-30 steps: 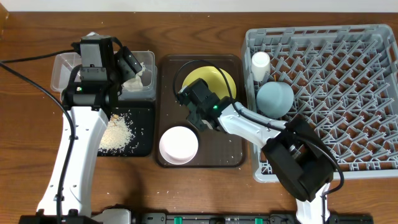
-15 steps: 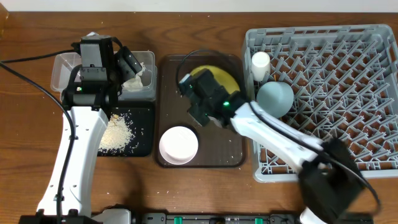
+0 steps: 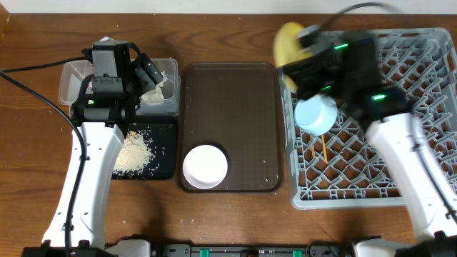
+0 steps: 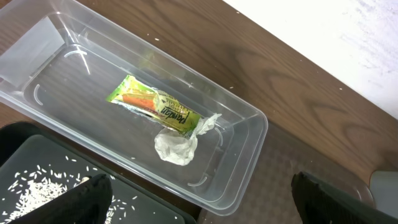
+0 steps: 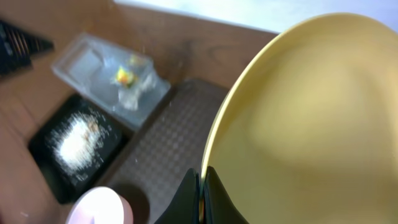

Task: Sort waste into correct bins and load items into the dishwasher rack
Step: 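Carry the yellow plate with the right gripper and stand it in the rack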

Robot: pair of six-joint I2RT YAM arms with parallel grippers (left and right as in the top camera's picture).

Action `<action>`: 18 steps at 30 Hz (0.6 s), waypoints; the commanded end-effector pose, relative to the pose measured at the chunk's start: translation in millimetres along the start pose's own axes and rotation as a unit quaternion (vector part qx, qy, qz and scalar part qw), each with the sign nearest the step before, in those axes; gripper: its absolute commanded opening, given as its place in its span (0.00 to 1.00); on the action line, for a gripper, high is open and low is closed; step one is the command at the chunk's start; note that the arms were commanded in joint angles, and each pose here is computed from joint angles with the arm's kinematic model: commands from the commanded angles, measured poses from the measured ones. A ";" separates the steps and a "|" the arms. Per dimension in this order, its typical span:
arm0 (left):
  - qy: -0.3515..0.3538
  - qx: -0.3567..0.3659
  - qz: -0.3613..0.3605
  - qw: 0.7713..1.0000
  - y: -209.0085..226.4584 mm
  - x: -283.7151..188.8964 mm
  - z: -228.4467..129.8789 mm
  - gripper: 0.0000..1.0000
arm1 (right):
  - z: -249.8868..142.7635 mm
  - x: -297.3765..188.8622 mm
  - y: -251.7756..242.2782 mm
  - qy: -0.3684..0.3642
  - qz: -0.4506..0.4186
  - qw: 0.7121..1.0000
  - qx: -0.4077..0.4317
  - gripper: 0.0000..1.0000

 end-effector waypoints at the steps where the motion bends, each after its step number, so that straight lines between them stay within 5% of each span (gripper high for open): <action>1: -0.006 -0.001 0.000 1.000 -1.0 -0.8 5.5 0.95 | 12.4 -38.1 -16.5 -0.061 0.124 0.989 0.055 0.01; 9: -0.006 -0.001 0.000 1.000 -1.0 -0.8 5.5 0.95 | -11.5 -65.4 -93.1 -0.130 0.281 0.938 0.154 0.01; 18: -0.006 -0.001 0.000 1.000 -1.0 -0.8 5.5 0.95 | -50.9 -33.1 -136.3 -0.113 0.281 0.926 0.227 0.01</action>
Point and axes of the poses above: each gripper's point midway between its finger pads, its own x axis out along the fingers, its own y axis along the line the jaws close on, z = x × y, the point moved 2 cm from there along -x, back along the fingers, and after that the axes turned 9 degrees about -x, right-handed, at the moved point
